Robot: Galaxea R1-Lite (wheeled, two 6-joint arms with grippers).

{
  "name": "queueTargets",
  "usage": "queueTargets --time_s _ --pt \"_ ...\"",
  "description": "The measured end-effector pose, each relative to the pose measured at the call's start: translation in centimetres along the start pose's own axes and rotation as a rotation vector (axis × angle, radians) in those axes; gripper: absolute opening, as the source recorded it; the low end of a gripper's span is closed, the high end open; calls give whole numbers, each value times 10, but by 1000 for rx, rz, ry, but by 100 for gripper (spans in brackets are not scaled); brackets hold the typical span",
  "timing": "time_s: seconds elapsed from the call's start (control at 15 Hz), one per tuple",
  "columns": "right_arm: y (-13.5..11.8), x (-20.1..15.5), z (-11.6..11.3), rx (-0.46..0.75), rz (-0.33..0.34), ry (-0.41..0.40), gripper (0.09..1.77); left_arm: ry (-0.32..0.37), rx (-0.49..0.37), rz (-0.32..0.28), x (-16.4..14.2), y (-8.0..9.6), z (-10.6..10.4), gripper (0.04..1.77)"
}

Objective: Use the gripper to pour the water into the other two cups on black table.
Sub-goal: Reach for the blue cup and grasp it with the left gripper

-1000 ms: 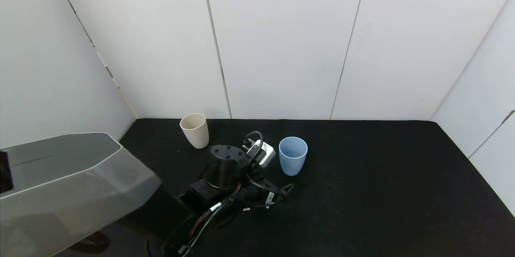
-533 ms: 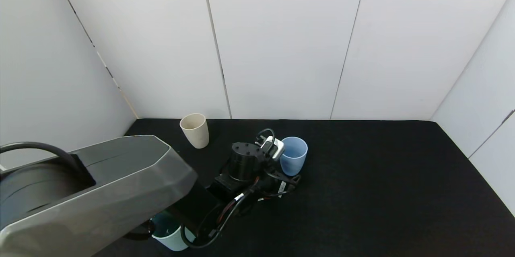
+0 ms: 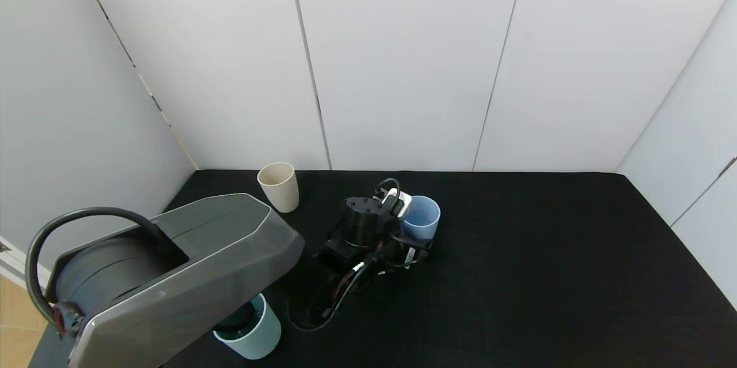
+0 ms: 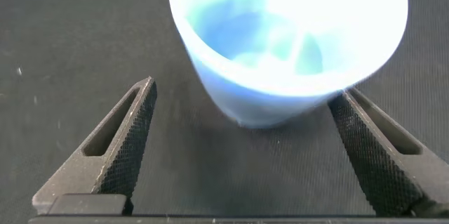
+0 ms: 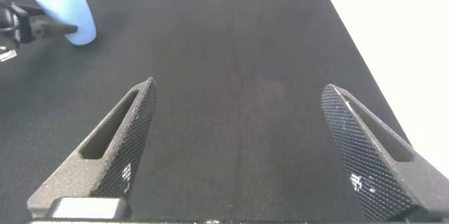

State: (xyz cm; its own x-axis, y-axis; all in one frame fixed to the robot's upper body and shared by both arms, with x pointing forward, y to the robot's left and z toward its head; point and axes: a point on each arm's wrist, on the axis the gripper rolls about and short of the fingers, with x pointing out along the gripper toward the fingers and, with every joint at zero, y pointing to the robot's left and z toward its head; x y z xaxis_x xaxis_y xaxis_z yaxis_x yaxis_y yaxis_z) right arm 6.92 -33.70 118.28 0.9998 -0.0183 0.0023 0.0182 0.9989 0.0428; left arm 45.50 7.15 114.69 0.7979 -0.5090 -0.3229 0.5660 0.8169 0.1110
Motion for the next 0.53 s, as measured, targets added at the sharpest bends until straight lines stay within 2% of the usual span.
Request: queueTargets --time_s 0.53 --pt "0 0 0 0 0 0 171 -39 -1 0 14 0 15 172"
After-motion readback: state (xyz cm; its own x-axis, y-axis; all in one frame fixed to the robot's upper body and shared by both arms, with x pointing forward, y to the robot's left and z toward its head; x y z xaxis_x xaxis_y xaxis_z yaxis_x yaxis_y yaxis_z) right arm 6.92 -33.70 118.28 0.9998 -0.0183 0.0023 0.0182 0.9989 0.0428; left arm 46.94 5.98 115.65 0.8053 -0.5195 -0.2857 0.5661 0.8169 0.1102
